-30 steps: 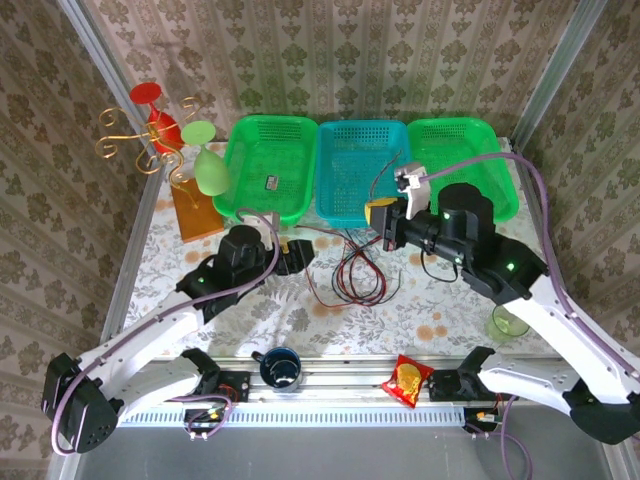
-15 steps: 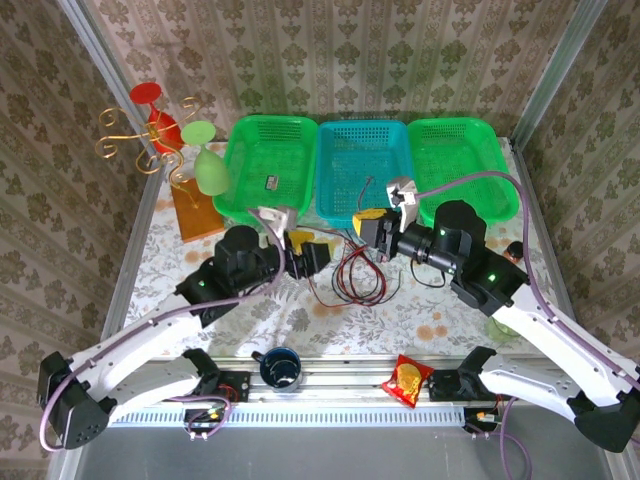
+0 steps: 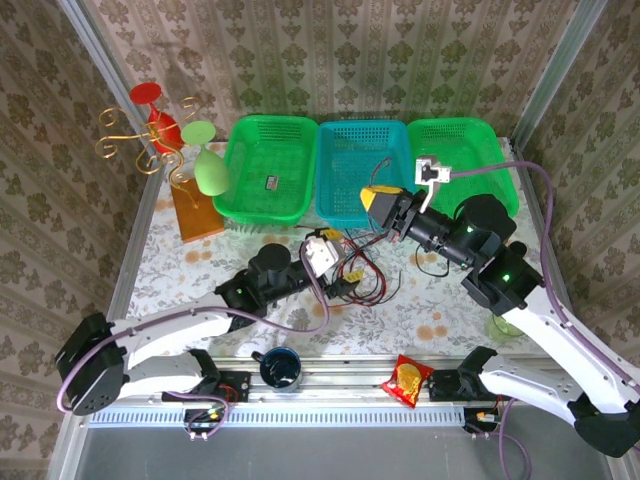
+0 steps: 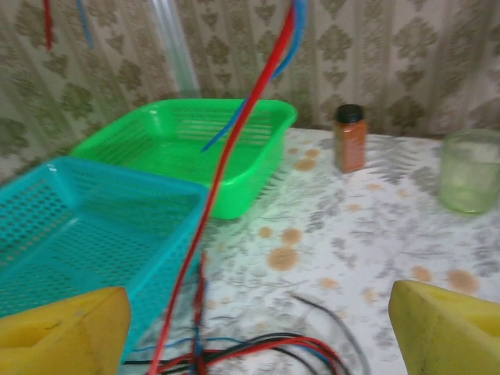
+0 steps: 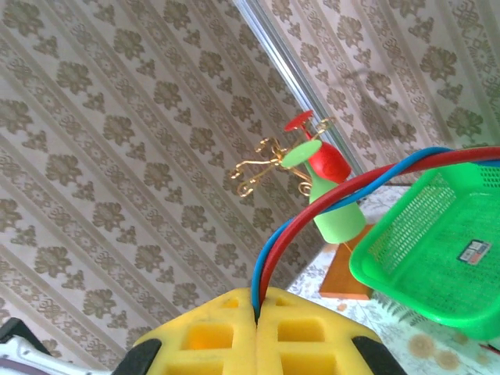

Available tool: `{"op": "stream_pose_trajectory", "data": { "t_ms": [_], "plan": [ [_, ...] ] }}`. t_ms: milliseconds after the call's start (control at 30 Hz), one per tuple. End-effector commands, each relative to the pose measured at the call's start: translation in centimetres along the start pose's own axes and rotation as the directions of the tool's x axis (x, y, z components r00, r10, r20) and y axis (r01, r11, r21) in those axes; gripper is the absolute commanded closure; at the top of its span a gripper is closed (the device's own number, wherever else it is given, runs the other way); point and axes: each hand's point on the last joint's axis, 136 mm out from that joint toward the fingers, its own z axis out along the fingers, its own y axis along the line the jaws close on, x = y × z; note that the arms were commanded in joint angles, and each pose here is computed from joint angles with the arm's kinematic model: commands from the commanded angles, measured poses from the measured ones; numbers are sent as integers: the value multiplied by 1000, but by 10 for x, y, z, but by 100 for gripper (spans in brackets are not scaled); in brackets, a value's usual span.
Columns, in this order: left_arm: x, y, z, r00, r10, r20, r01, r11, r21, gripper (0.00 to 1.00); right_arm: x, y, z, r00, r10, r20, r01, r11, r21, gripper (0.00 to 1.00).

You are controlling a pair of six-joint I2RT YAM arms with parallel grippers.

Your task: Untangle the cables

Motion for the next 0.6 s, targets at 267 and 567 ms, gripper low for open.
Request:
{"op": "stream_pose_trajectory", "data": {
  "t_ms": [267,567],
  "plan": [
    [8,48,14,994,111,-7,-111,979,-169,12,-29,32,-14,998,27,52,-22,995,-95,100],
    [10,44,28,997,35,63,-26,989,-147,33,-27,29,-13,998,33,52,-28,995,-95,100]
  ]
}}
